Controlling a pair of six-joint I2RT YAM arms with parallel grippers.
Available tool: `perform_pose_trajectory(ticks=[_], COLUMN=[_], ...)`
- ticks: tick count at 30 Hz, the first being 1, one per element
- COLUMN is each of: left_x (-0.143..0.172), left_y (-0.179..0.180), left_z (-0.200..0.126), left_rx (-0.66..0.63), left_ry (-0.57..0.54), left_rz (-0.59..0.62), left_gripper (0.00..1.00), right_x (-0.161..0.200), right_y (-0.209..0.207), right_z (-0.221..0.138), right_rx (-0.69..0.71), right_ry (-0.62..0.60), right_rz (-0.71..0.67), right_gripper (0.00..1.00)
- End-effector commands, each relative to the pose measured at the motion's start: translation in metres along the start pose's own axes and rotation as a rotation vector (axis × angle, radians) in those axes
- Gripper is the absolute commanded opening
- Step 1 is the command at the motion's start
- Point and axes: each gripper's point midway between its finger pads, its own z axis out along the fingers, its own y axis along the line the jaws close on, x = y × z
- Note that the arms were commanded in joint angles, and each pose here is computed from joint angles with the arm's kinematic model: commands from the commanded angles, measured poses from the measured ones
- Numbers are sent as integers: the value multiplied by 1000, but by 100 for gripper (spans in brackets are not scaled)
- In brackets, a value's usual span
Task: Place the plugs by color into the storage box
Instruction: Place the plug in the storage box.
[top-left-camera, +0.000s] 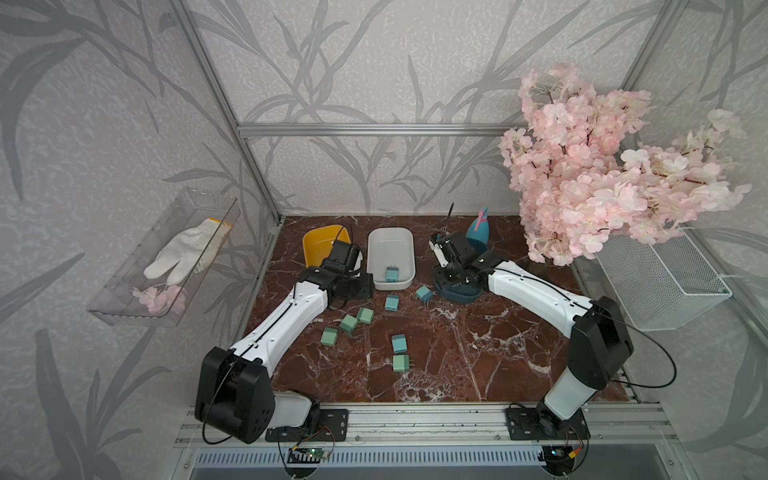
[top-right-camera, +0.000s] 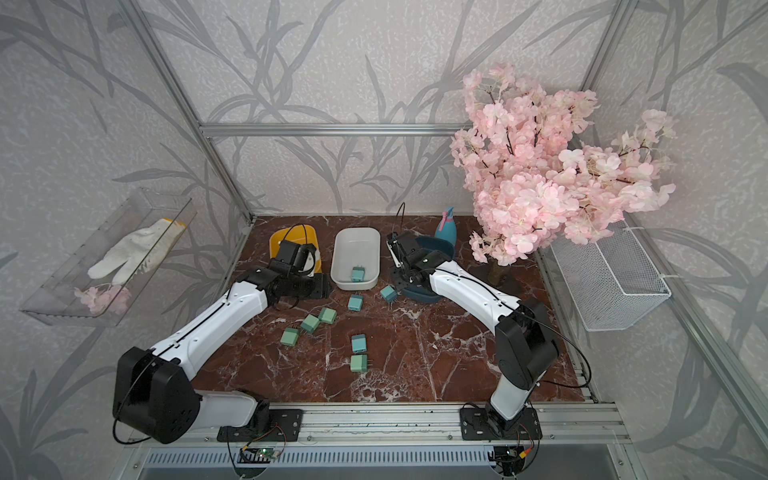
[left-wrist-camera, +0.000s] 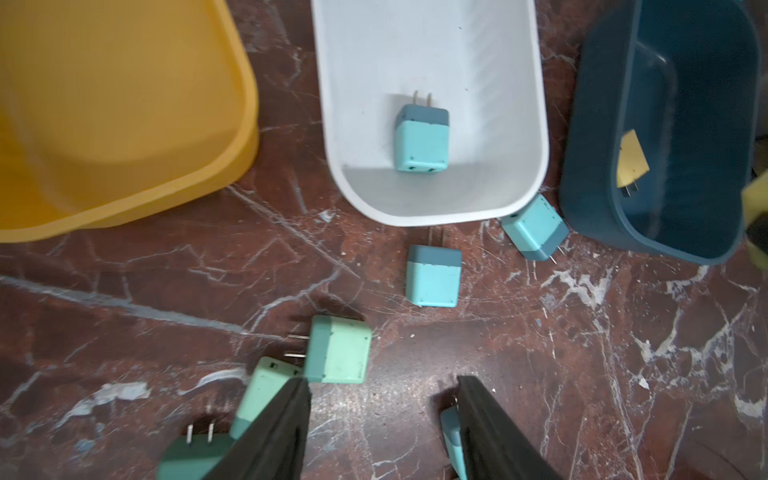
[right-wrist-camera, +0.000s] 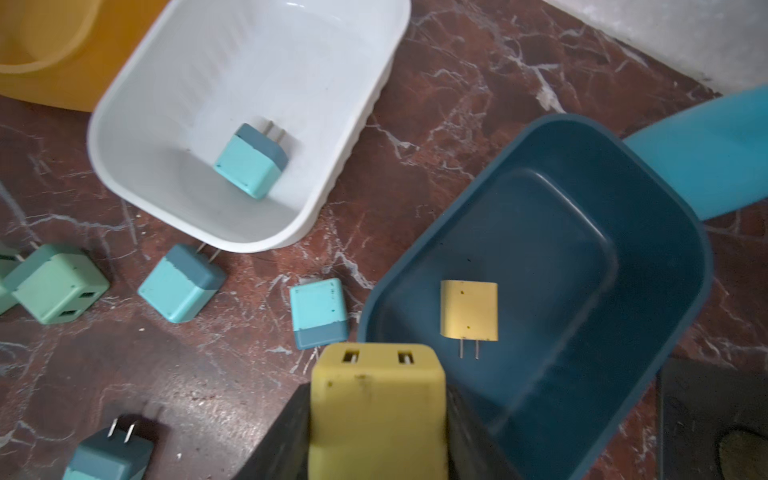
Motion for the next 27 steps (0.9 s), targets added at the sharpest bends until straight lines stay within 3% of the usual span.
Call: perform_pose_trajectory(ticks=[1, 11, 27], left_x=[-10, -7, -3], left_y=[-27, -55, -48], left_z=[0, 25, 34], left_rx=[61, 100, 61], left_ry=[-25, 33, 45], left_rz=[59, 121, 127], left_gripper=[60, 60, 59], right_x=[4, 21, 24], right_y=[-23, -79, -115], right_z=[18, 62, 88], right_rx=[20, 68, 115], right_ry=[25, 123, 144], right_rz=[51, 203, 272], right_gripper=[40, 41, 46])
